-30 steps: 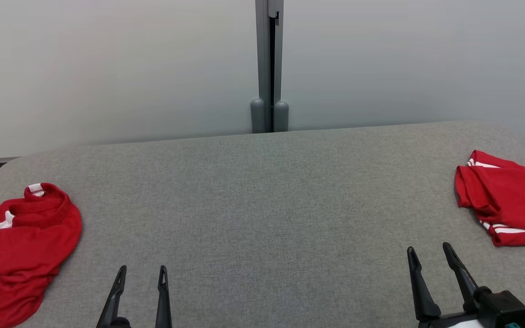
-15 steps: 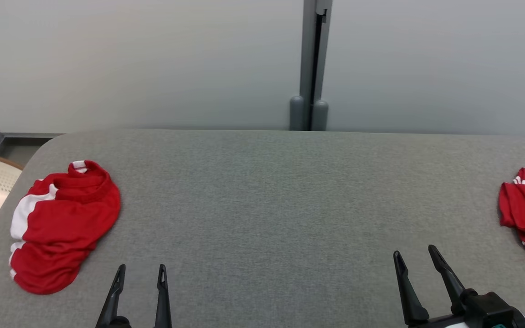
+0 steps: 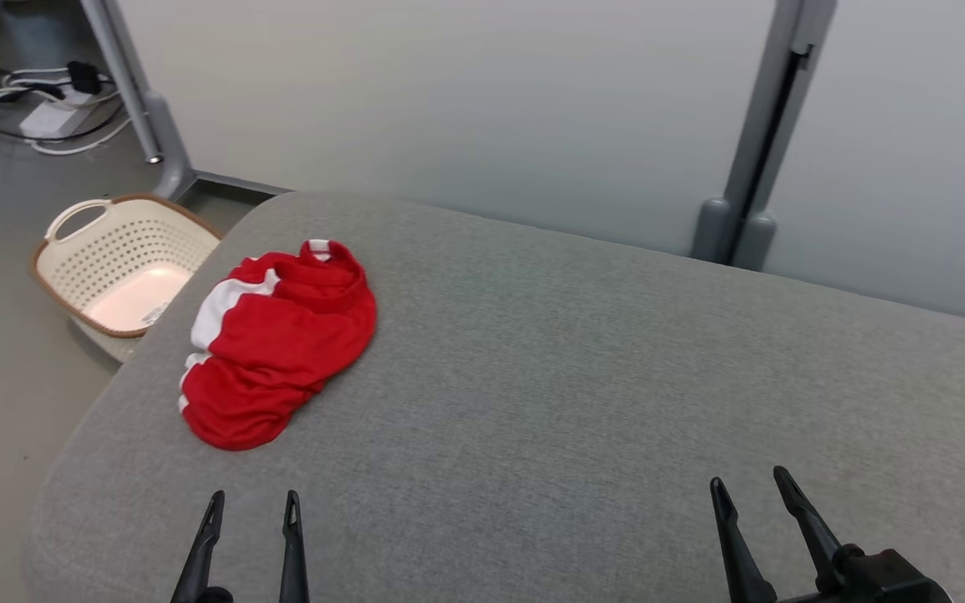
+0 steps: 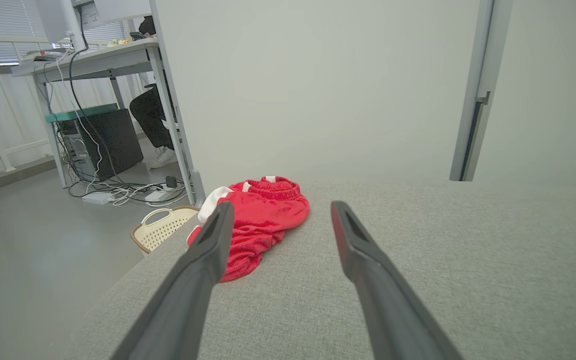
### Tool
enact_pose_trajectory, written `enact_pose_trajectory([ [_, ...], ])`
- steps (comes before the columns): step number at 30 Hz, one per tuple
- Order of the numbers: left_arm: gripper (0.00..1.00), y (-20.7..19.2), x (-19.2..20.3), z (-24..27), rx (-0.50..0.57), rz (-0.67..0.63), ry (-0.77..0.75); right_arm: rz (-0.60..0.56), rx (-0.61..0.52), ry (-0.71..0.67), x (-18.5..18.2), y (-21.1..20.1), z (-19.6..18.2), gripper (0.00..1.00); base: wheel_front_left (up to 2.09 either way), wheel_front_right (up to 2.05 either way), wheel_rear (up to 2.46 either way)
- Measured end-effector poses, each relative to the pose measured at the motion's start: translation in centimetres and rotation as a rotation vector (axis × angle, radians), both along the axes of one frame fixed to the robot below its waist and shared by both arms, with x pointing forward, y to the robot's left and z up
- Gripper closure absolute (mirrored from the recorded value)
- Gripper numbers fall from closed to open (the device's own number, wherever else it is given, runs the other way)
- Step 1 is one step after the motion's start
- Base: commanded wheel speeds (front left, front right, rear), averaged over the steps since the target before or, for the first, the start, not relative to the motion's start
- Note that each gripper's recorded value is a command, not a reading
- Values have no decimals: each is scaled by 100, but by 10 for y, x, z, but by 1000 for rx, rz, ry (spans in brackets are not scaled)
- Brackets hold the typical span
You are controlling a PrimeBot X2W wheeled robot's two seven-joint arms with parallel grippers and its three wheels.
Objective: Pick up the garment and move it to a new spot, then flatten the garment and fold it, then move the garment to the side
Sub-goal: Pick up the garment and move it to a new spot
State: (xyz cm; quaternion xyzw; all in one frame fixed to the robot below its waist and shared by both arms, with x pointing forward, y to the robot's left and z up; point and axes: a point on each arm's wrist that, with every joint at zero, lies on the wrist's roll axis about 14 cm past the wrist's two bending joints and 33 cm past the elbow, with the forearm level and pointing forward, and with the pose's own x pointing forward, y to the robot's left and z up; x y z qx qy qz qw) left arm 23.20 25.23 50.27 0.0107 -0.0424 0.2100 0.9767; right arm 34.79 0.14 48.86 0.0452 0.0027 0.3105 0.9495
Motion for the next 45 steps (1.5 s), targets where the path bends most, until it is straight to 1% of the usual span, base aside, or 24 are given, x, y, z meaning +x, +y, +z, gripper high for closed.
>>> enact_pose_trajectory([
  [7,0,22,-28,0,2,112,0,112,-2,16,-6,36,-4,0,0,0,0],
  [10,0,25,-31,1,4,135,4,138,-1,22,-5,44,-6,0,0,0,0],
  [15,0,28,-33,-1,1,154,14,153,-9,31,-3,46,-10,0,0,0,0],
  [18,0,33,-23,9,21,143,-11,157,-19,38,-1,45,-14,0,0,0,0],
  [20,0,39,-5,27,58,114,-53,158,-28,47,3,42,-19,0,0,0,0],
  [24,0,51,46,58,143,27,-99,164,-60,43,18,35,-28,0,0,0,0],
  [25,0,51,46,58,143,27,-99,164,-60,43,18,35,-28,0,0,0,0],
  [27,0,57,75,63,175,-10,-82,168,-66,29,29,33,-29,0,0,0,0],
  [29,0,65,107,58,183,-40,-23,161,-78,22,44,27,-34,0,0,0,0],
  [33,0,82,179,46,103,-103,126,133,-99,30,69,8,-50,0,0,0,0],
  [37,0,105,228,21,30,-92,262,93,-119,55,92,-12,-72,0,0,0,0],
  [40,0,100,263,-9,-26,-119,374,40,-139,83,107,-36,-91,0,0,0,0],
  [42,0,90,284,-34,-119,-136,442,14,-144,102,113,-48,-103,0,0,0,0],
  [44,0,83,297,-62,-217,-137,521,2,-139,112,118,-52,-111,0,0,0,0],
  [45,0,82,300,-75,-236,-134,567,-6,-136,116,121,-55,-115,0,0,0,0],
])
